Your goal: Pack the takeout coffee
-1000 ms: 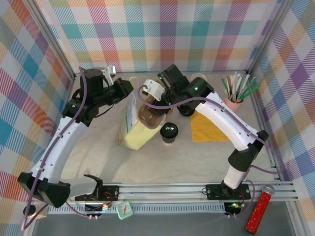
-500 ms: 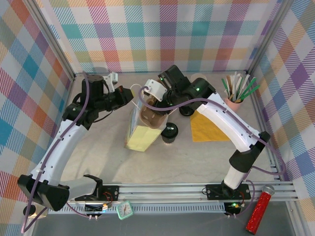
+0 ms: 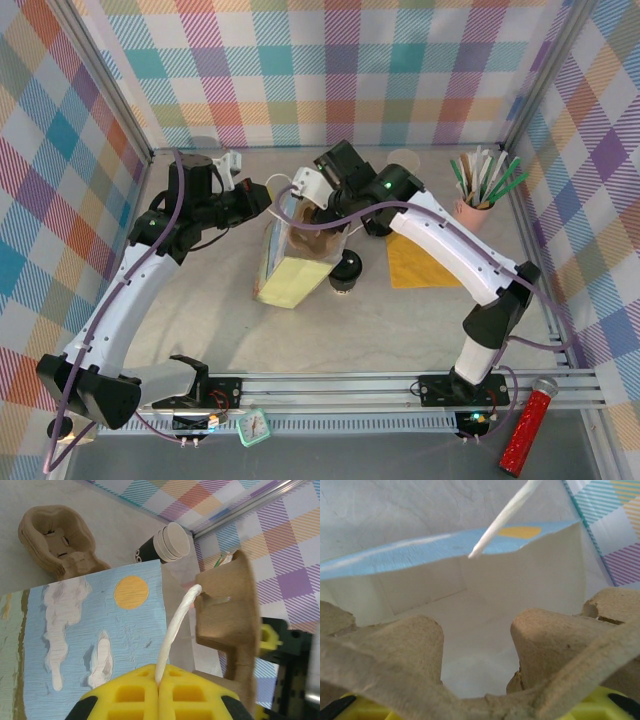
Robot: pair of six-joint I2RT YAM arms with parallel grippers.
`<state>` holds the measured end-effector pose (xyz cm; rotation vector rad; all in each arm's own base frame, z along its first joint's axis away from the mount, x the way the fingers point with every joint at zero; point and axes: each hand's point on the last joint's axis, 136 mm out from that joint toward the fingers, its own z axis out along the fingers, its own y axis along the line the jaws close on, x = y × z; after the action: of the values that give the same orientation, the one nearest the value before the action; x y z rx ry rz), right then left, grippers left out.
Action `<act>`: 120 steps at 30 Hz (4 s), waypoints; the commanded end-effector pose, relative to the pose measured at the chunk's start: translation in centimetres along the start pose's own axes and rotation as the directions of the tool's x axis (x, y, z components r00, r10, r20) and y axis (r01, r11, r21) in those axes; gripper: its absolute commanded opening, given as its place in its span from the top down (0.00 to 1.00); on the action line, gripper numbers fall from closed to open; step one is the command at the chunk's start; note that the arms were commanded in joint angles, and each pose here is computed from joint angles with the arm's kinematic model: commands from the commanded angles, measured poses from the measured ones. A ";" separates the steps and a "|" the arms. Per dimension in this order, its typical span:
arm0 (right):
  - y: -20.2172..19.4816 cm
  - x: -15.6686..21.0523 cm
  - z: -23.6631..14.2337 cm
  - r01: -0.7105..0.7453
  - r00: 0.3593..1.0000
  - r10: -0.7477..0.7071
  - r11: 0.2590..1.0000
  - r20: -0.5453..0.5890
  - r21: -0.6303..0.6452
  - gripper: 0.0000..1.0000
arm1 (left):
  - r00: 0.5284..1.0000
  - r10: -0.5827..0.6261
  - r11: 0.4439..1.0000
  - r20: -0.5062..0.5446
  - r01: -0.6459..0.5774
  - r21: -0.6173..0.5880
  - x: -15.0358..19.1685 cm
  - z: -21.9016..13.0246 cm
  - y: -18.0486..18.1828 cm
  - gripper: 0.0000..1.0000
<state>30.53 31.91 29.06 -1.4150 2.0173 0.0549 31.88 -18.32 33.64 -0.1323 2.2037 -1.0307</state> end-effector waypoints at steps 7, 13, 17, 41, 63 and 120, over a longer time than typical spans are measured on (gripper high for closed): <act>-0.2 -0.7 -0.5 0.073 0.997 -0.075 0.996 0.032 0.056 0.53 | 1.000 0.014 1.000 0.021 -0.014 0.005 -0.6 -0.5 -0.2 1.00; 2.2 -0.6 -1.0 0.097 0.995 -0.096 0.995 0.029 -0.024 0.52 | 0.999 0.009 1.000 0.034 -0.009 -0.020 -0.8 -0.5 0.3 1.00; 3.5 -0.1 -1.1 0.096 0.995 -0.095 0.992 0.013 -0.077 0.53 | 0.999 0.004 0.999 0.052 -0.001 -0.050 -1.0 -0.6 0.9 1.00; 6.7 0.9 0.7 0.047 0.998 -0.057 0.973 -0.039 -0.228 0.53 | 0.996 -0.018 0.996 0.090 0.026 -0.087 -1.1 -1.1 1.8 1.00; 8.0 -0.9 1.3 -0.054 0.998 0.048 0.955 -0.028 -0.293 0.56 | 0.994 -0.031 0.995 0.101 0.040 -0.086 -1.0 -0.9 2.1 1.00; 10.6 -2.3 4.5 -0.080 0.997 0.071 0.942 -0.036 -0.327 0.57 | 0.987 -0.036 0.980 0.155 0.066 -0.188 -1.4 -1.6 4.1 1.00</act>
<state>25.09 40.23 23.43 -1.5429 2.0998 0.3958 33.14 -15.18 31.38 -0.3178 2.1973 -0.8393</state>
